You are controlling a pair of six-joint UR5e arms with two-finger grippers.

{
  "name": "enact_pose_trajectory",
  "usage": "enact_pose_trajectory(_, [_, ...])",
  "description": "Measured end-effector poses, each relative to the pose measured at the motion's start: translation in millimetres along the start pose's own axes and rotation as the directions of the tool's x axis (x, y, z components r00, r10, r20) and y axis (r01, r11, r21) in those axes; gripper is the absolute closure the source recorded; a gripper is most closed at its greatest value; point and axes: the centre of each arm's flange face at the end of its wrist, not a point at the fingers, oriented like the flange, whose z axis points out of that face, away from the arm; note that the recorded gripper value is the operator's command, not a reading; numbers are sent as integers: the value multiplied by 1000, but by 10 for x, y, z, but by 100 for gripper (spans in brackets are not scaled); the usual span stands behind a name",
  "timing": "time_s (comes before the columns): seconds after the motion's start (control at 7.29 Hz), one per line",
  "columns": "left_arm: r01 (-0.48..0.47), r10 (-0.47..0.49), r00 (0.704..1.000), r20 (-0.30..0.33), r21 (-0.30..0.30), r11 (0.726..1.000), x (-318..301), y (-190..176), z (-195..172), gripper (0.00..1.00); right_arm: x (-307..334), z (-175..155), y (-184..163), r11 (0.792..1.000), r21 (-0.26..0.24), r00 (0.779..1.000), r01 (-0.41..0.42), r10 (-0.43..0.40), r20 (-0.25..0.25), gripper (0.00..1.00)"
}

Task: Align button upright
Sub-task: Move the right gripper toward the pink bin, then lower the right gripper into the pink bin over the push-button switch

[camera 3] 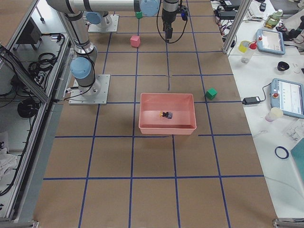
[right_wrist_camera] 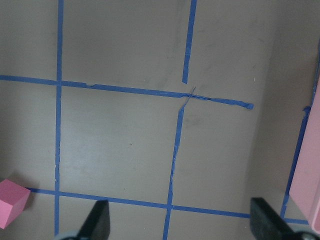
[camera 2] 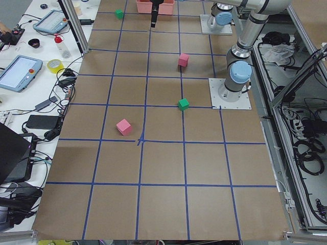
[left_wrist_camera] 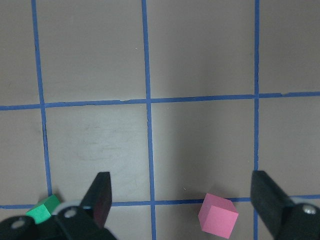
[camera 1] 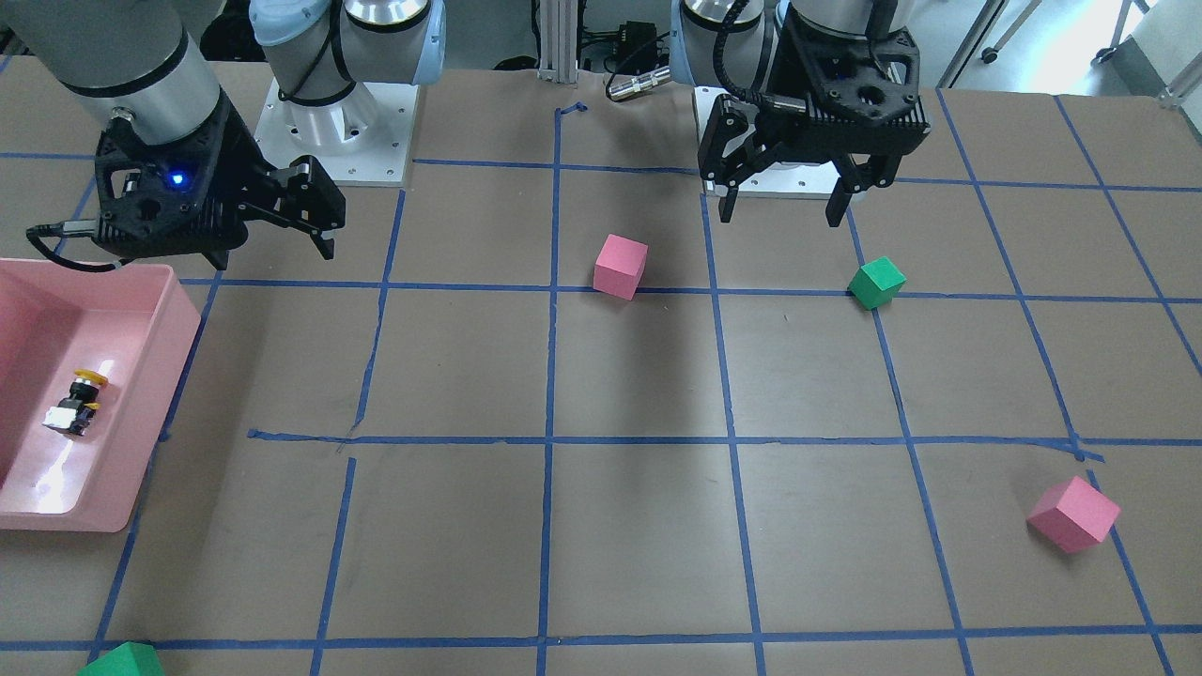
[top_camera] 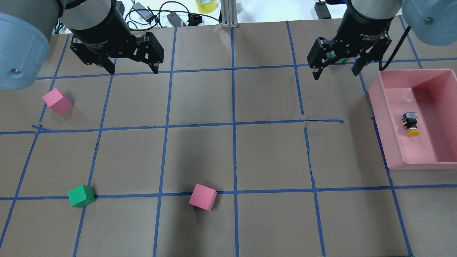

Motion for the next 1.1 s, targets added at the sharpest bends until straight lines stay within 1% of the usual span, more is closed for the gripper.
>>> enact_pose_trajectory(0.41, [0, 0, 1000, 1, 0, 1000, 0, 1, 2, 0, -3, 37, 4, 1000, -9, 1000, 1, -1, 0, 0])
enact_pose_trajectory(0.69, [0, 0, 1000, 2, 0, 1000, -2, 0, 2, 0, 33, 36, -16, 1000, 1, 1000, -5, 5, -10, 0])
enact_pose_trajectory(0.82, [0, 0, 1000, 1, 0, 1000, -3, 0, 2, 0, 140, 47, -36, 1000, -1, 999, -25, 24, -28, 0])
enact_pose_trajectory(0.96, [1, -1, 1000, 1, 0, 1000, -4, -1, 2, 0, 355, 92, -86, 998, -11, 997, -65, 64, -44, 0])
enact_pose_trajectory(1.1, [1, -1, 1000, 1, 0, 1000, -6, -1, 3, 0, 667, 191, -161, 993, -32, 992, -116, 114, -51, 0])
